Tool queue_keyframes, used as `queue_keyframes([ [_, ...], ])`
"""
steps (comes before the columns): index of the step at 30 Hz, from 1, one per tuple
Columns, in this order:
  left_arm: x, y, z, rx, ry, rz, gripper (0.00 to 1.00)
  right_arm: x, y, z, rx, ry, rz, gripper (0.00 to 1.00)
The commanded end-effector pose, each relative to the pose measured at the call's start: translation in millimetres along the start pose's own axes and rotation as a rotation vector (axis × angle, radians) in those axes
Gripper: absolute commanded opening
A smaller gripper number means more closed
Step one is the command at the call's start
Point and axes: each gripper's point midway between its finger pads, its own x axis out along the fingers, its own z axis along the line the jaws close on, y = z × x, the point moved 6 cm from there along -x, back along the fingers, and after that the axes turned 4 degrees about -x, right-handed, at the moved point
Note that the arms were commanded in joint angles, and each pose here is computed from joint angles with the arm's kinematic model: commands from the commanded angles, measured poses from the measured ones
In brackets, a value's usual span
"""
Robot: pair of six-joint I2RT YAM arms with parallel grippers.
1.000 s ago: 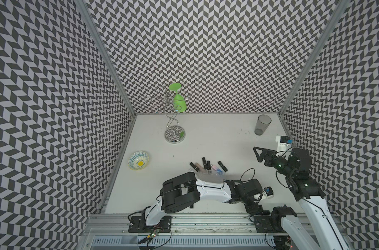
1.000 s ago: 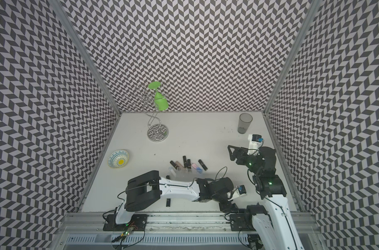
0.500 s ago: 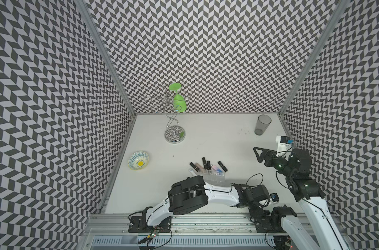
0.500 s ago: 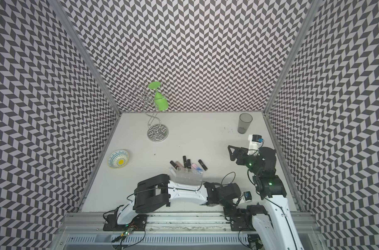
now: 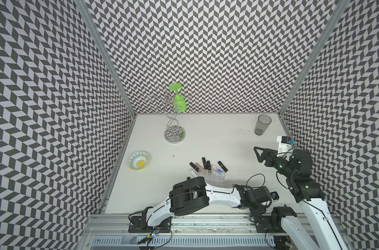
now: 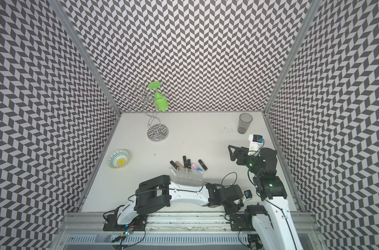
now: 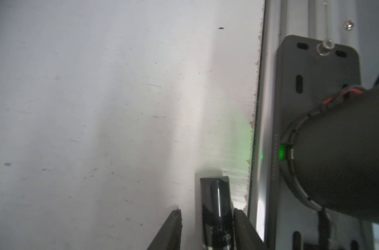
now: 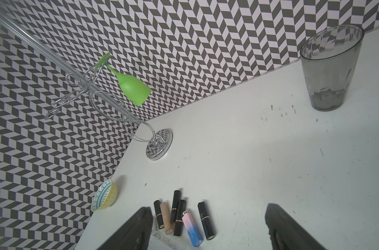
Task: Arrange the lipsticks in the organizer
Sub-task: Pick up the lipstick at the center of the board.
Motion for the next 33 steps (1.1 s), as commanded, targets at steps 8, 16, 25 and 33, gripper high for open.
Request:
queue_keyframes([
  [8,3.2,34.7,29.9,-0.092,-0.137,0.141,0.18,-3.3,-9.0,1.6,-0.033,-0.008,-0.067,0.86],
  [16,-29.0,26.3,51.4,-0.161,-0.139,0.042,0.00,-3.3,-7.0,5.2,-0.031,-0.045,-0.056,0.87],
  [25,-125.8,-21.5,70.8,-0.198,-0.157,-0.308,0.00,-0.7,-5.2,7.6,-0.030,-0.074,-0.031,0.86],
  [33,-221.9,-15.6,96.3,-0.300,-0.190,-0.574,0.00,-0.5,27.3,42.6,0.031,-0.515,0.169,0.80],
])
